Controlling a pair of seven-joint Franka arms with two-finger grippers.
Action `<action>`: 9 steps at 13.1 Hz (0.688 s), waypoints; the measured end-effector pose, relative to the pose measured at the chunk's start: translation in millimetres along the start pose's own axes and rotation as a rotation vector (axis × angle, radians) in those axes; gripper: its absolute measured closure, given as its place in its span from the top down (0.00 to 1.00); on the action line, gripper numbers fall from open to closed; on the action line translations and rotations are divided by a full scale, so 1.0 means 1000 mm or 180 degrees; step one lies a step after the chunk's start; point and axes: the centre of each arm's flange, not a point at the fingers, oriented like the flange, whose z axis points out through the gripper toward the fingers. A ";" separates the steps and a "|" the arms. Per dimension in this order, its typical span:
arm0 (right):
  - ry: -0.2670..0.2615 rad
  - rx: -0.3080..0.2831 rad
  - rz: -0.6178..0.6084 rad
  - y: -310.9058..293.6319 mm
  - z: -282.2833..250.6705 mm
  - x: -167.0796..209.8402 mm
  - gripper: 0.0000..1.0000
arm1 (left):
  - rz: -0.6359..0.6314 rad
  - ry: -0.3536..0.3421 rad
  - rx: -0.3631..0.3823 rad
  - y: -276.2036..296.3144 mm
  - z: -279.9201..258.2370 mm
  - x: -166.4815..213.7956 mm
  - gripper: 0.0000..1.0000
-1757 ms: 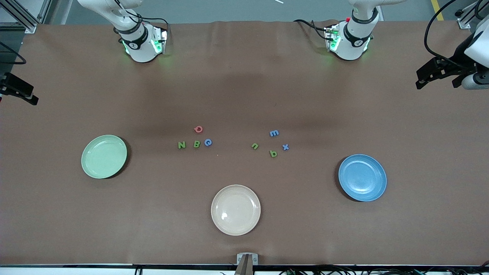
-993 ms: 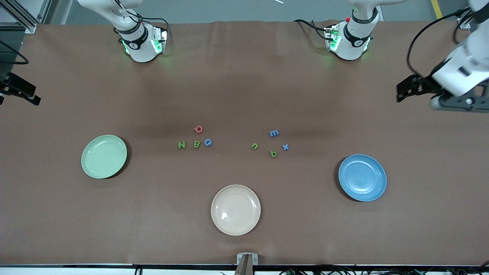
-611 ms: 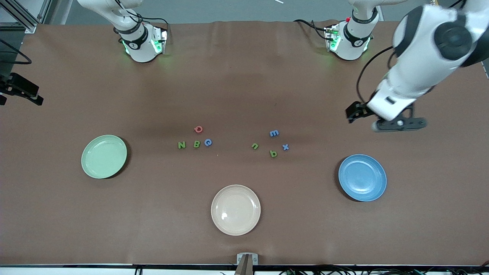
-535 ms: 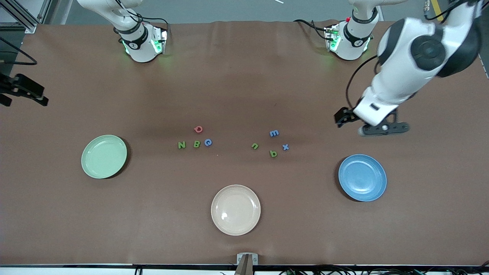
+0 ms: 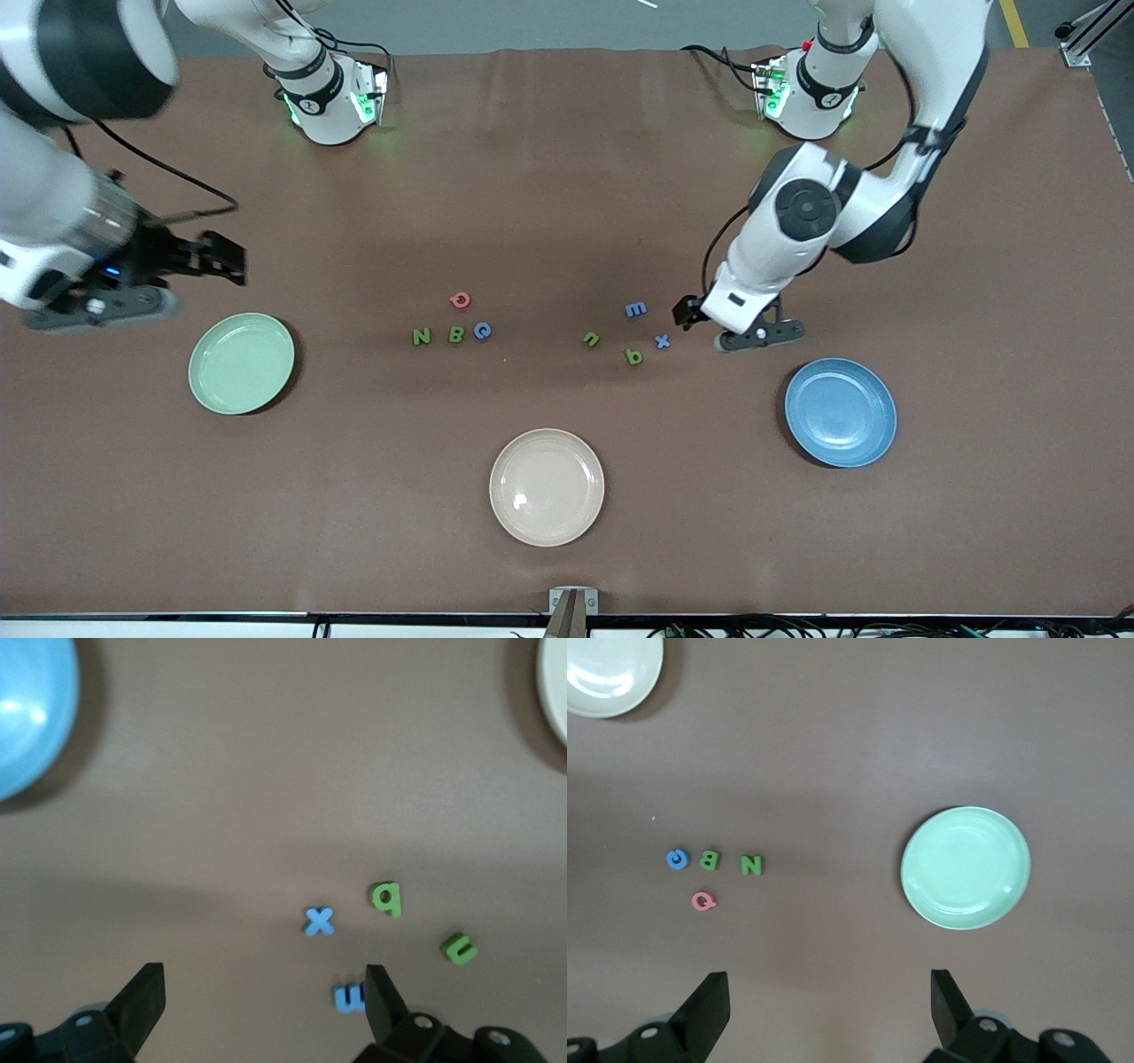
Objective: Sort upper and lower case letters into plates
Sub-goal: 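Grasp the blue x with the left gripper while the right gripper grasps green N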
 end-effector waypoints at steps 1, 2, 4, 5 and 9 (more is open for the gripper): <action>-0.0094 -0.0017 -0.0066 -0.015 0.019 0.009 1.00 | -0.0023 0.0043 0.0039 0.005 0.018 -0.003 0.97; -0.0178 -0.0033 -0.0114 -0.027 0.037 0.017 1.00 | -0.0077 0.0076 0.0069 0.010 0.032 -0.006 0.97; -0.0278 0.0027 -0.0124 -0.047 0.076 0.029 0.98 | -0.0175 0.0118 0.0131 0.019 0.055 -0.014 0.89; -0.0288 0.0095 -0.0039 -0.056 0.101 0.032 0.98 | -0.0237 0.0127 0.0159 0.024 0.065 -0.017 0.86; -0.0162 0.0203 0.0115 -0.084 0.210 0.025 0.99 | -0.0382 0.0181 0.0226 0.050 0.099 -0.030 0.81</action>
